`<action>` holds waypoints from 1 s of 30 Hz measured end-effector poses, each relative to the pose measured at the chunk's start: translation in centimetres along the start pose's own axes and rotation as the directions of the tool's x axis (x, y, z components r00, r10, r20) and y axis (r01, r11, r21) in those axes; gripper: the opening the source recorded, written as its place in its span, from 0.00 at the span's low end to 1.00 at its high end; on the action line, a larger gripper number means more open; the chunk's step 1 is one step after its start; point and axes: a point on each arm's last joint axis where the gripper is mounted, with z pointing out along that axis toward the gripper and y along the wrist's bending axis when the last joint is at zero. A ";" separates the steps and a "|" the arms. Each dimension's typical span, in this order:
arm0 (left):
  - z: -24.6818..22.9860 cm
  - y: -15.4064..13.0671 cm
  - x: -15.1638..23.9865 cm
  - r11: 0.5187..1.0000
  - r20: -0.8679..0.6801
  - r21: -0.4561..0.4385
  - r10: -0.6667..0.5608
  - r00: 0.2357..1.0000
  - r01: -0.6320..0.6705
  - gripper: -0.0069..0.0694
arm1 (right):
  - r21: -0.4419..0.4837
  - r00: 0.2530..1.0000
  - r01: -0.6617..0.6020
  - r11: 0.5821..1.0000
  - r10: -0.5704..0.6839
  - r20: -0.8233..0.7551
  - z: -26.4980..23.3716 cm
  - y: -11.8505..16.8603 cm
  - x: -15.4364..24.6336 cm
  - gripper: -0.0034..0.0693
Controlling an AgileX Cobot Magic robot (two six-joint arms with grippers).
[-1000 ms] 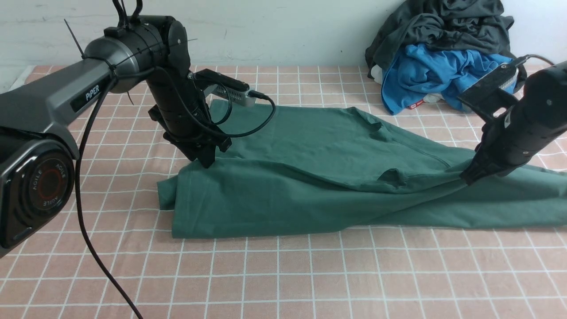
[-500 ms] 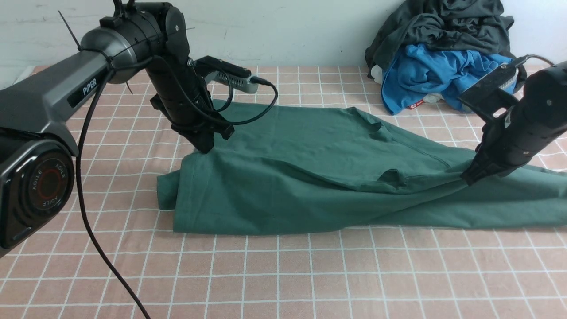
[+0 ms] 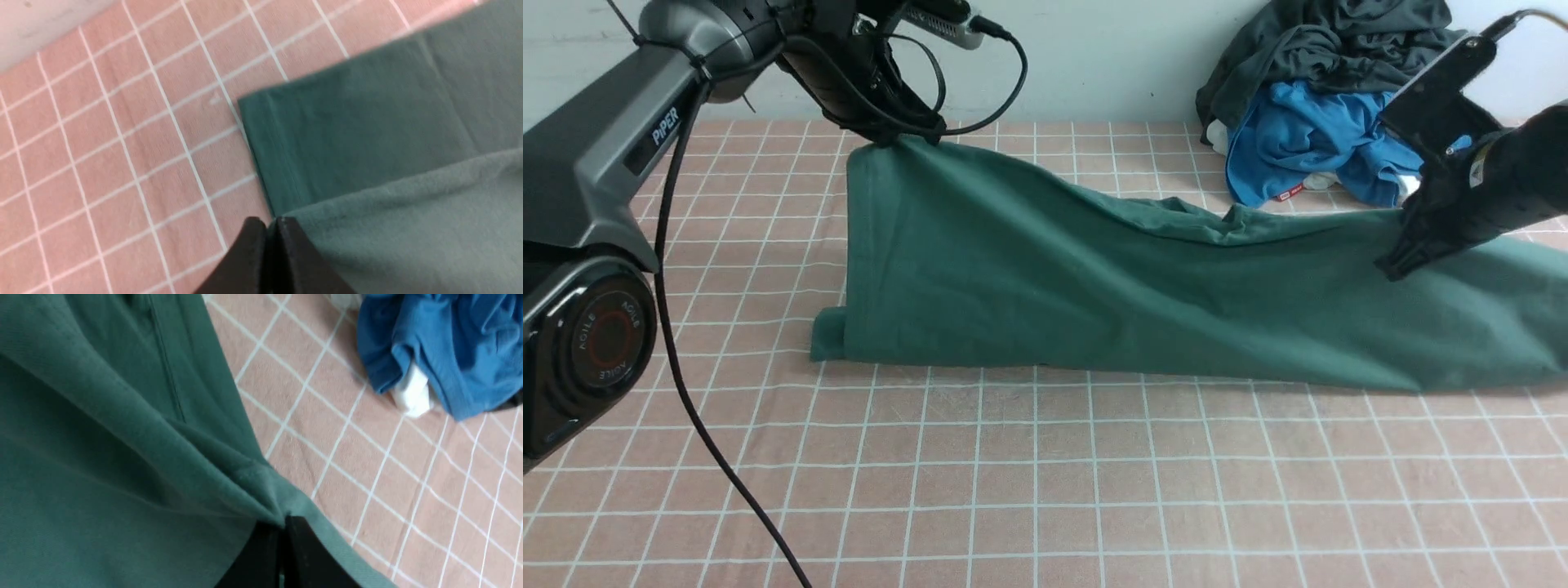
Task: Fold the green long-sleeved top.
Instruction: Use both arms to drag the lower edge of the fabric forward and fold it over the upper edge
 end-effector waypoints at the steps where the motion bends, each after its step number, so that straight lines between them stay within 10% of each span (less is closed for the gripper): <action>1: 0.4 0.0 0.0 1.000 0.007 -0.005 -0.012 1.000 0.012 0.10 | 0.000 1.000 -0.001 1.000 0.001 0.001 0.3 0.0 0.0 0.04; 13: 9.0 -0.4 1.5 0.989 0.205 -0.100 -0.087 0.975 0.109 0.11 | 0.027 0.981 -0.191 0.981 0.192 -0.009 7.8 -1.9 -0.9 0.07; 24: 8.7 0.9 1.5 0.976 0.227 -0.163 -0.106 0.968 0.145 0.53 | 0.057 0.923 -0.378 0.924 0.381 -0.046 7.5 -4.0 -3.8 0.42; 30: 1.2 0.8 -0.5 0.973 0.085 -0.057 -0.217 0.972 0.222 0.38 | -0.261 0.956 -0.291 0.920 0.287 -0.055 5.7 -0.4 -7.1 0.15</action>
